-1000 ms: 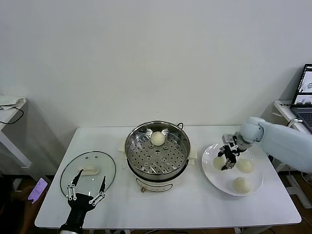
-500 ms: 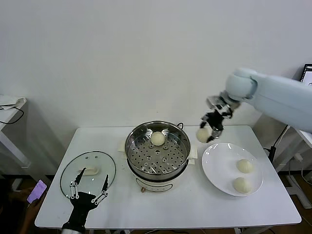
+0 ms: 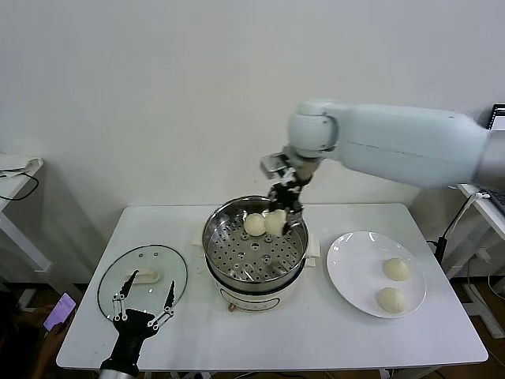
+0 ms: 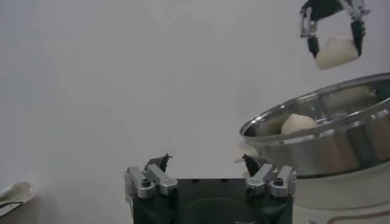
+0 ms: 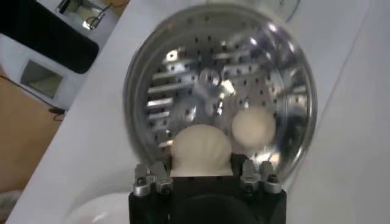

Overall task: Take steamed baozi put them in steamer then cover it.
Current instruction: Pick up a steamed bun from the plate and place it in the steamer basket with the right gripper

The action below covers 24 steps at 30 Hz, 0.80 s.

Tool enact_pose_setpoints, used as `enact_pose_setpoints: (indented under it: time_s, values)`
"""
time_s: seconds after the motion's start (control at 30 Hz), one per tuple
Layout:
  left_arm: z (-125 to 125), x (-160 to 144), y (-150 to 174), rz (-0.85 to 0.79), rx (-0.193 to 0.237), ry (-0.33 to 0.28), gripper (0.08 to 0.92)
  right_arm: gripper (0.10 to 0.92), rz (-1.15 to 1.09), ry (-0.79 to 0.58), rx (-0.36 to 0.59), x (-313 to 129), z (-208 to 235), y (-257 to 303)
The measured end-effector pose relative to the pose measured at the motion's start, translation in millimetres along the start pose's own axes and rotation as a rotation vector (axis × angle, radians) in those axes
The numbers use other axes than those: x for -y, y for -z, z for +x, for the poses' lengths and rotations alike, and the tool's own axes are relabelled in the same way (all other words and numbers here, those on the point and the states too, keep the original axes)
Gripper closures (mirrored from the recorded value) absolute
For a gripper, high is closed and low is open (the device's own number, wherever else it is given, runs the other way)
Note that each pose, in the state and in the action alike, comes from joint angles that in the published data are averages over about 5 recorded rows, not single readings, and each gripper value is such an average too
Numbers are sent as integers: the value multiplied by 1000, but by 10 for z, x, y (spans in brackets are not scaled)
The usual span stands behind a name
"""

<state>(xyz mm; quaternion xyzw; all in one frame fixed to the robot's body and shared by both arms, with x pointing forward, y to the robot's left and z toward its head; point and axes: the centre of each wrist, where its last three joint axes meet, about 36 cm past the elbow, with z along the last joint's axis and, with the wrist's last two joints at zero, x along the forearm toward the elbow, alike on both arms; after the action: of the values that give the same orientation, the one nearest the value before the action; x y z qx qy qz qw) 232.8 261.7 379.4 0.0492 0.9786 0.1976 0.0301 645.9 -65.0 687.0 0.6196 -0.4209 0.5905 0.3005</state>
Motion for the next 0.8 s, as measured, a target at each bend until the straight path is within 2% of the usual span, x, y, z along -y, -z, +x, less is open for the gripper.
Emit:
enact_pose_setpoints:
  time_s: [0.33, 0.67, 0.8]
  values:
    - [-8, -30, -14, 2, 5, 8, 177, 386, -9, -16, -3, 245, -573, 450]
    - [-12, -29, -15, 6, 6, 11, 177, 380, -11, -19, 3, 340, -902, 674]
    - [-4, -31, -17, 6, 4, 11, 177, 313, -13, -20, 9, 343, -977, 705]
